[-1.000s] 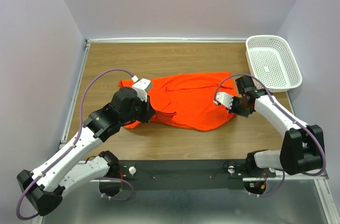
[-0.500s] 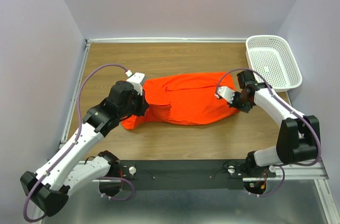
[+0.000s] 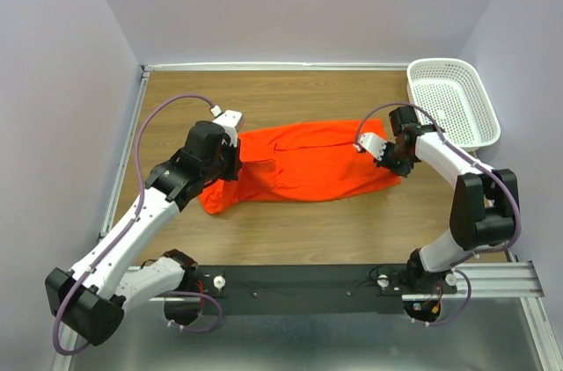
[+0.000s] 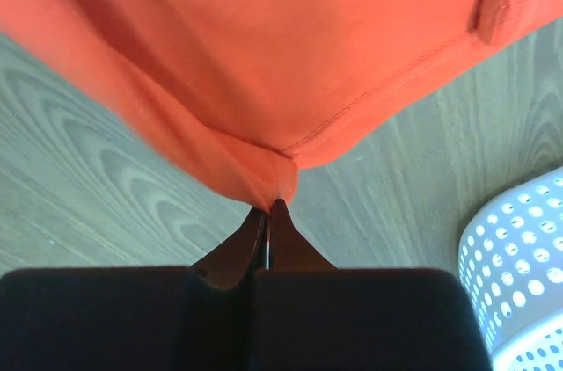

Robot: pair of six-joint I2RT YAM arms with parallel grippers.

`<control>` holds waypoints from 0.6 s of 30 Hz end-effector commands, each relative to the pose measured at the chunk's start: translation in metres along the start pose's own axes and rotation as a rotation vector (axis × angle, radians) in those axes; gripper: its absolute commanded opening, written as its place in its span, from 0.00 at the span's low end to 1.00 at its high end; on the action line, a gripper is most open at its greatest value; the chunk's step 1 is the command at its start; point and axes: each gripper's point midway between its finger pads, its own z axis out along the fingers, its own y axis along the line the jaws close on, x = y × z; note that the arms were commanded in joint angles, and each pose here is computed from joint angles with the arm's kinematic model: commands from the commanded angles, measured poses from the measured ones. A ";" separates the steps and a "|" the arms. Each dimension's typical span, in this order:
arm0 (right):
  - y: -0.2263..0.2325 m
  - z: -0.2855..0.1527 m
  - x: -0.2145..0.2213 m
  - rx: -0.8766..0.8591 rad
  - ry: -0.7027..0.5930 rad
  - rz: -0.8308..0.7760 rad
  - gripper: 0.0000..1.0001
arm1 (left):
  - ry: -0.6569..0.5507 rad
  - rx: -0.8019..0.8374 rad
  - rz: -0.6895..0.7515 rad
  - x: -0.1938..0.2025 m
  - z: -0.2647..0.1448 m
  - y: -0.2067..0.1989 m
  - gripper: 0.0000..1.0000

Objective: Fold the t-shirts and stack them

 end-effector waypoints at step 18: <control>-0.033 0.007 -0.013 0.027 0.008 0.067 0.04 | -0.038 -0.091 0.042 -0.035 0.017 0.021 0.00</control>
